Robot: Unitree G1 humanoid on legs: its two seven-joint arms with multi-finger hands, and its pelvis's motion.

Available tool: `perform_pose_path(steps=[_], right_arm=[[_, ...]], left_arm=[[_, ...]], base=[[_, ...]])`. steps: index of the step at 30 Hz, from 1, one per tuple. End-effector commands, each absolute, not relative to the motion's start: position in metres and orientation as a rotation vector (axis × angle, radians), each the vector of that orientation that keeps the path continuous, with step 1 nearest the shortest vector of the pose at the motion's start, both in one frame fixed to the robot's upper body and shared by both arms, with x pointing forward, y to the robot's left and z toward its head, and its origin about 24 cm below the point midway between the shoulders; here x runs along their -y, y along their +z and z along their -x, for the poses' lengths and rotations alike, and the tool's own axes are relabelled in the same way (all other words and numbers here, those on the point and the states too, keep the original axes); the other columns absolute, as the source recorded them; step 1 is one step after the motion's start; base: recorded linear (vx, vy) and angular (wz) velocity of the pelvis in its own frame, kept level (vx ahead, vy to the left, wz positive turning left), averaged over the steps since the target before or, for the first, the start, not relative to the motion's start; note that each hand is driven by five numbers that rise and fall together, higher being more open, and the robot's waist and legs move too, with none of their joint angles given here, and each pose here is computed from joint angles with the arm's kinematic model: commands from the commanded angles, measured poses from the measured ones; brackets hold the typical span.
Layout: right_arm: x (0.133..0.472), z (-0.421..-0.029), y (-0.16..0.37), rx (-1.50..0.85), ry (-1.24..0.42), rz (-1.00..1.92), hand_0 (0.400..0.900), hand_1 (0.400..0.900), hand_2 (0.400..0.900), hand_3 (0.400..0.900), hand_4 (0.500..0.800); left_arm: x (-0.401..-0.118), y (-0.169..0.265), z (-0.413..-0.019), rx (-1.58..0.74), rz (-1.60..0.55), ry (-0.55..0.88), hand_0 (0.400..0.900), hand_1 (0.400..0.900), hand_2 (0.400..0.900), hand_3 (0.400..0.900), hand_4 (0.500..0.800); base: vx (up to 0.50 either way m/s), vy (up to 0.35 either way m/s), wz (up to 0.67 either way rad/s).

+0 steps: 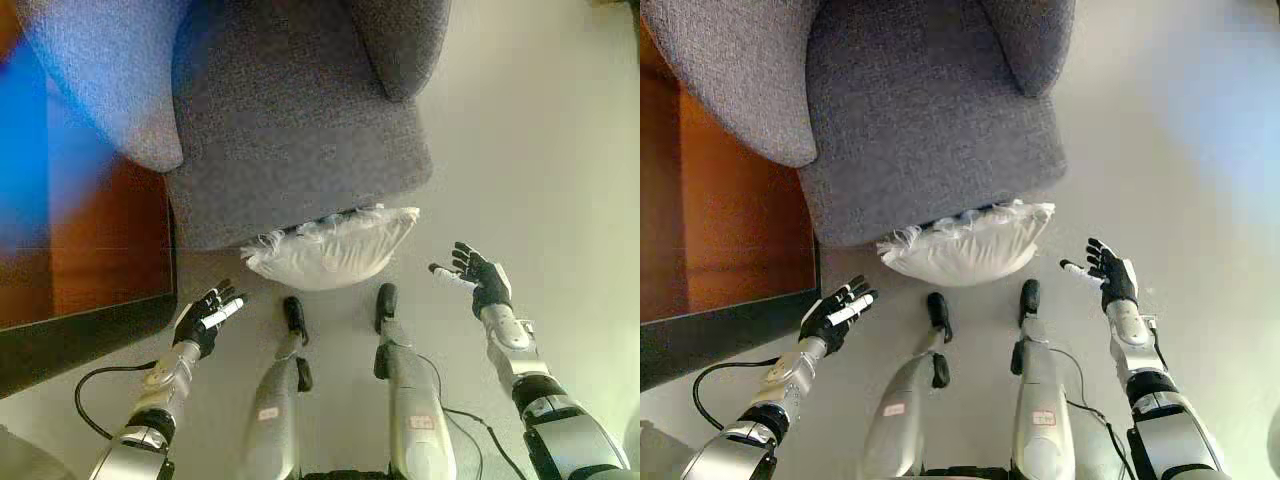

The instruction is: Pick up the pillow and put it on the sofa.

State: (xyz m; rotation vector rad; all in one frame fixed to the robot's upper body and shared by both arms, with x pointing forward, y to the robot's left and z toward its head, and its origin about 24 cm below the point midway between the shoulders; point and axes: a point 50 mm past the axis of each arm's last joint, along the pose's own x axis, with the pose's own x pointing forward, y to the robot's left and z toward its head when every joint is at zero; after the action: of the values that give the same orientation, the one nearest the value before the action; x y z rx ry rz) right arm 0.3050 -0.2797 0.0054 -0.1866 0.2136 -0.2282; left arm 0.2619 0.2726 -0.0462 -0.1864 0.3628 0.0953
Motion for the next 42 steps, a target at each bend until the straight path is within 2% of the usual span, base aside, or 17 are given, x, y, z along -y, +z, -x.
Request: perform_pose_path(steps=[1, 12, 21, 29, 42], right_arm=[[0.300, -0.306, 0.027, -0.125, -0.268, 0.245, 0.900, 0.900, 0.900, 0.900, 0.800], [0.300, -0.304, 0.024, -0.126, -0.269, 0.246, 0.900, 0.900, 0.900, 0.900, 0.800], [0.303, -0.315, 0.044, -0.087, -0.220, 0.321, 0.900, 0.900, 0.900, 0.900, 0.800], [0.294, -0.352, 0.103, 0.003, -0.096, 0.508, 0.900, 0.900, 0.900, 0.900, 0.800], [0.255, -0.392, 0.186, 0.160, 0.020, 0.608, 0.900, 0.900, 0.900, 0.900, 0.800]], left_arm=[[-0.296, -0.044, -0.249, -0.360, 0.102, 0.152, 0.900, 0.900, 0.900, 0.900, 0.800], [-0.297, -0.054, -0.241, -0.429, 0.080, 0.173, 0.900, 0.900, 0.900, 0.900, 0.800], [-0.301, -0.058, -0.235, -0.473, 0.073, 0.168, 0.900, 0.900, 0.900, 0.900, 0.800], [-0.305, -0.051, -0.237, -0.455, 0.051, 0.155, 0.900, 0.900, 0.900, 0.900, 0.800], [-0.300, -0.047, -0.236, -0.401, 0.044, 0.131, 0.900, 0.900, 0.900, 0.900, 0.800]], base=[[0.000, 0.000, 0.00], [0.011, -0.002, 0.01], [0.008, -0.027, 0.03], [-0.008, -0.096, 0.09], [0.013, -0.061, 0.13]])
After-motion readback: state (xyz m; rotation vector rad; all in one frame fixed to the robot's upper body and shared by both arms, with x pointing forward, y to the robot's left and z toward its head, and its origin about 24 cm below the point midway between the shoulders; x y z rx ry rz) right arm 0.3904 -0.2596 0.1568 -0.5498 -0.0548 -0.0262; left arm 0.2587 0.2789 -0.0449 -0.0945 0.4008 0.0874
